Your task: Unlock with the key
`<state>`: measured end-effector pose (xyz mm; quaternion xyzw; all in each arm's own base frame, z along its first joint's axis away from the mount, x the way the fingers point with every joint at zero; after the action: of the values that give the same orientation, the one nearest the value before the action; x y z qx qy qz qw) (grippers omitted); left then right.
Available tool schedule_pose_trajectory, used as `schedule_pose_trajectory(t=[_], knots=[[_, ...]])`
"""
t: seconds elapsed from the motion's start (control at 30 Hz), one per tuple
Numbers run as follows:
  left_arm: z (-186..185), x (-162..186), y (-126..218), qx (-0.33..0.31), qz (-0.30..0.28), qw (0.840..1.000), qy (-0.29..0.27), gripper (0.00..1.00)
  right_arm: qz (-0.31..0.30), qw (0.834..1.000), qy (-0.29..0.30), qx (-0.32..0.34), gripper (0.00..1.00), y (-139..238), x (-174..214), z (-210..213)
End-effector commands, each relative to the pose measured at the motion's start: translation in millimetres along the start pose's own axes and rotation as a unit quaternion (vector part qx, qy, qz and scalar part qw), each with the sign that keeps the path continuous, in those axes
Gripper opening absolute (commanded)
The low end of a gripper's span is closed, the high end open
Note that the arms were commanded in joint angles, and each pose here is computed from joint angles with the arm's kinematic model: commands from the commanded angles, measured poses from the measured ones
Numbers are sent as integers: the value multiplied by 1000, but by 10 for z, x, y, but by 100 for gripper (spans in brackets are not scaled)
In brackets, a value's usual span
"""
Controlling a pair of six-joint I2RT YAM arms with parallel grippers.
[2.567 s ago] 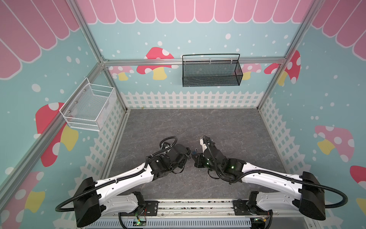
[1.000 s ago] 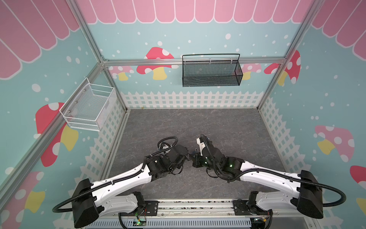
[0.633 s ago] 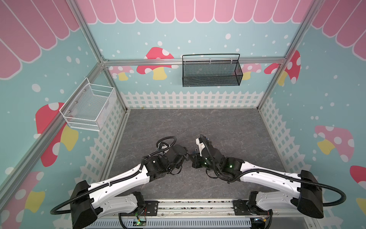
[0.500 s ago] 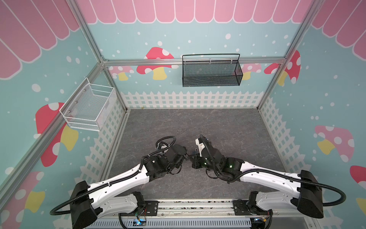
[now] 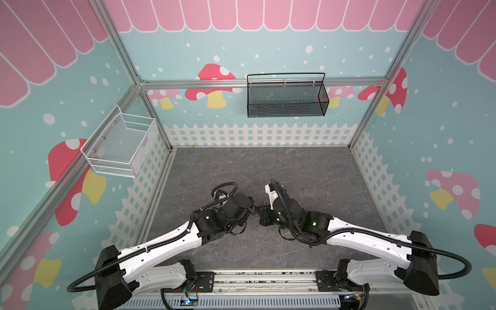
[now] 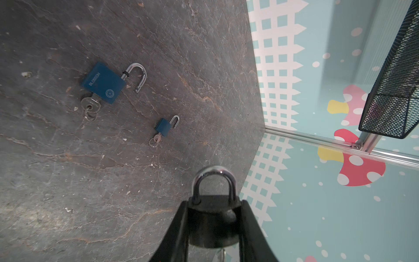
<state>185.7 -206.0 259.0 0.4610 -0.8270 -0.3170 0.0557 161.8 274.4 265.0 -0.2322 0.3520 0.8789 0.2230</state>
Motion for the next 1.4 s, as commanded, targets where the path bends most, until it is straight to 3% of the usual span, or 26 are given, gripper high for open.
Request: schedule_pose_trajectory(t=[0.0, 0.73, 1.07, 1.37], knots=[[-46, -16, 61, 17, 4, 1000, 4, 0, -11, 1000, 4, 27, 0, 48, -20, -54], [-55, -9, 39, 21, 2, 1000, 17, 0, 13, 1000, 1, -1, 0, 60, 95, -124], [-37, 15, 12, 17, 9, 1000, 17, 0, -21, 999, 7, -24, 0, 109, -60, 48], [-38, 27, 24, 21, 14, 999, 19, 0, -24, 1000, 10, -7, 0, 58, -71, 6]])
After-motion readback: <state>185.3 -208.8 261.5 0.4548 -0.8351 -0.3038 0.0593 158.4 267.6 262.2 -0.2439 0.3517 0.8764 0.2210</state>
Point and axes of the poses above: each gripper's point midway between its finger pads, its own y axis back along the fingers, its own z axis along the line the jaws close on, x = y × z, the point moved 9 cm from there along y, back along the fingers, and after that the axes turned 10 degrees about -y, right-handed, at the moved point
